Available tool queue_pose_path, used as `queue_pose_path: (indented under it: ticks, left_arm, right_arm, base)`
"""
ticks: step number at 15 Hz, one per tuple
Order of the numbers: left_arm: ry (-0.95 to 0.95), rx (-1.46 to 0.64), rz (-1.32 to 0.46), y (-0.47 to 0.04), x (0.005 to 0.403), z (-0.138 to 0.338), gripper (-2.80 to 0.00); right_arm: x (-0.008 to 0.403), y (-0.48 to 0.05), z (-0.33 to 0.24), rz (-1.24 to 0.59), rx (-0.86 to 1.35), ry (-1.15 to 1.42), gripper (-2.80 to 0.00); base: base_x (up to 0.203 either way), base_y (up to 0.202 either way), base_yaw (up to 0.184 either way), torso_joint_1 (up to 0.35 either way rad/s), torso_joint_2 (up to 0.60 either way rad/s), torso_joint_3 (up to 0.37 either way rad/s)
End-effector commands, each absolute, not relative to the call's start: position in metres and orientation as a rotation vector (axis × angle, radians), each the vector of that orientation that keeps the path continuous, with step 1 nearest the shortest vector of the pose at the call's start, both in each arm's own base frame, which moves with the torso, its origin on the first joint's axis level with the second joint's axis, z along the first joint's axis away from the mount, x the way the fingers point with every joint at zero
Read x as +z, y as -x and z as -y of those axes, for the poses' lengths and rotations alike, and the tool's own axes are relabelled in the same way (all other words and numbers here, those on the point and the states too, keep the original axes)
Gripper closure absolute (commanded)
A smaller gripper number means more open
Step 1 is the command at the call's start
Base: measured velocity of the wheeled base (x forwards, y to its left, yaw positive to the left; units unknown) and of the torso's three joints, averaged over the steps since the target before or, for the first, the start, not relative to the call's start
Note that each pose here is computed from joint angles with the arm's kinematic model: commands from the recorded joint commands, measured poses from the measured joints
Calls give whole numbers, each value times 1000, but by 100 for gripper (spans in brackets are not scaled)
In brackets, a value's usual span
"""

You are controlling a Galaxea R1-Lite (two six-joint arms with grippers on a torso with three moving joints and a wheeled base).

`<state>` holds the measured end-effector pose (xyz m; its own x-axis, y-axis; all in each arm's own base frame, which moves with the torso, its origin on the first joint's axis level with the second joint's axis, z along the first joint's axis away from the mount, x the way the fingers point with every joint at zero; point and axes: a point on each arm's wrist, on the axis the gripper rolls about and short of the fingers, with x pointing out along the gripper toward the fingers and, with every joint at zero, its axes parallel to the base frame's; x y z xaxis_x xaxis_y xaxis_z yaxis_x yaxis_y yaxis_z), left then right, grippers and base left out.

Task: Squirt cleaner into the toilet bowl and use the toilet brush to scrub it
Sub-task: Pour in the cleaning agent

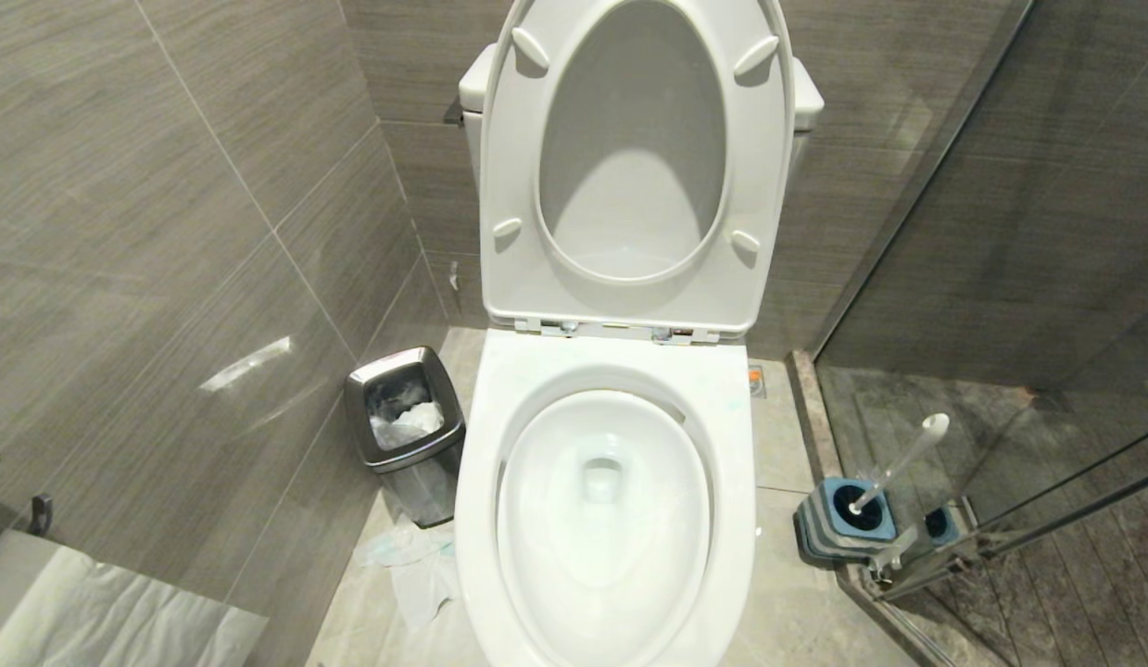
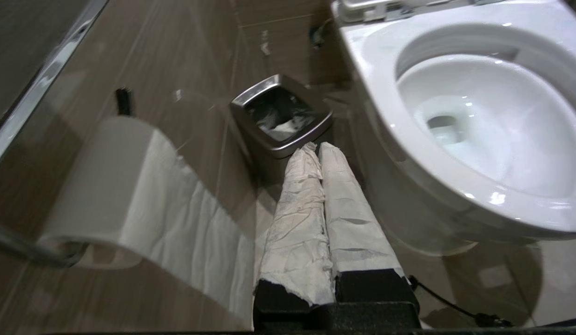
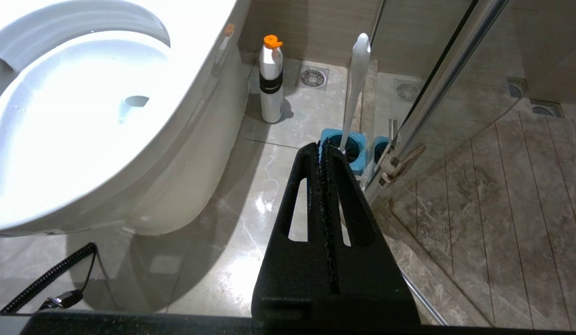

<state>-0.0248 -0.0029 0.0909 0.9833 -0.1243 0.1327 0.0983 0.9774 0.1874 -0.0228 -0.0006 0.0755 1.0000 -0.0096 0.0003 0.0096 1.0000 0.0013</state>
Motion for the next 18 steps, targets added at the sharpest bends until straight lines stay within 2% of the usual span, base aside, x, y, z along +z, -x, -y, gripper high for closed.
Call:
queue_pose_path:
  ticks: [1,4,18]
  left_arm:
    - [-175,-63,62,23,81,2,0]
    - [-176,-57,-7,23,74,1,0]
    - [-72,-26,-10,23,74,1,0]
  right_arm:
    - [75,23,1,-2,-9,-2,0]
    - [75,23,1,-2,-9,-2,0]
    - [75,23,1,-3,-7,0,0]
  base:
    - [0,0,0,0,0,0]
    - [0,0,0,0,0,0]
    - [0,0,0,0,0,0]
